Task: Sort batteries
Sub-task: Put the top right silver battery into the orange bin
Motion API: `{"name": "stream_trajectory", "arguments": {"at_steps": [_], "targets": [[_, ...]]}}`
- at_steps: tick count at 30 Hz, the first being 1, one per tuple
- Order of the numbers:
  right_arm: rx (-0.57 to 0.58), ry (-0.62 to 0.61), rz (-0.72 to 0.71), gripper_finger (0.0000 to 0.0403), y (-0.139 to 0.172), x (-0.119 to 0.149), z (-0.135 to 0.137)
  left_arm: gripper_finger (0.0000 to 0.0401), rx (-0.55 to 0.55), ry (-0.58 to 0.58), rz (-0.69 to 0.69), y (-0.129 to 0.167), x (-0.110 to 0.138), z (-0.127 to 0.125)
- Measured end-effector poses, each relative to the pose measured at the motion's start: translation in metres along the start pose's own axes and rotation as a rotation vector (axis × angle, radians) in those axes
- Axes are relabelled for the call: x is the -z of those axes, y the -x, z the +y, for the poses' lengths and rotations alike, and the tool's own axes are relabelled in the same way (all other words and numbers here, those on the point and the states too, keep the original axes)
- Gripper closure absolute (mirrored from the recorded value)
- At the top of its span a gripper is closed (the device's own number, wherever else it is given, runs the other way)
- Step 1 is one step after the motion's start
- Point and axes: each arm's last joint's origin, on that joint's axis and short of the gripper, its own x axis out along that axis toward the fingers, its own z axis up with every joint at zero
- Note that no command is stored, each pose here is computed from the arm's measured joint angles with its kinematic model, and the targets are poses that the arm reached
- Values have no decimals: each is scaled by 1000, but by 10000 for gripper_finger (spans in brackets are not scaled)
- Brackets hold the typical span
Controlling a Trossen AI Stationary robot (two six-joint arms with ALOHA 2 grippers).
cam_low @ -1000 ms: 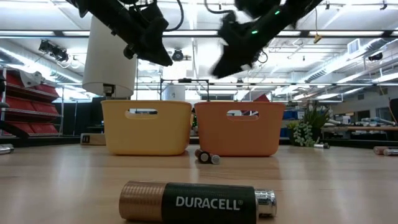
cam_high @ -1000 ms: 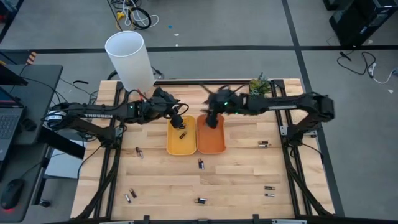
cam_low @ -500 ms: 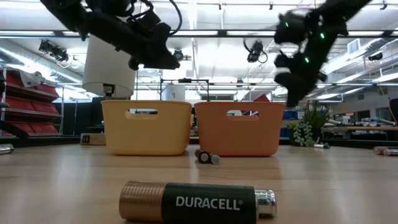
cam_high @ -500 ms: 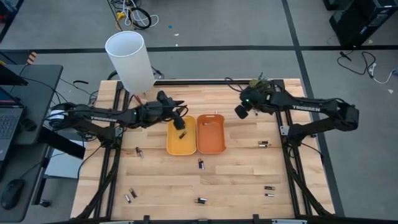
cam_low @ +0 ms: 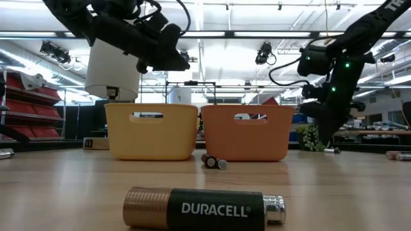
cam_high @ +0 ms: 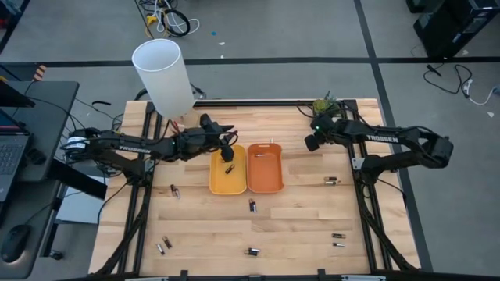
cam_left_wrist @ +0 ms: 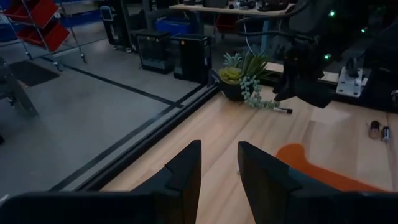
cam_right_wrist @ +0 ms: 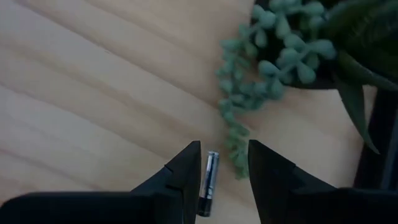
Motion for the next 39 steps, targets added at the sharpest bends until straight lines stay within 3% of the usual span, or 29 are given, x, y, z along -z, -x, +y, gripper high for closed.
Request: {"name": "stream_trajectory", "arguments": {"at_steps": [20,39], "targets": [[-44,-20,94,282,-15,23,-7,281,-1,-21,0,0,0,0],[-66,-28,95,286,-14,22,-6,281,-1,-19,-3,0,0,0]]}}
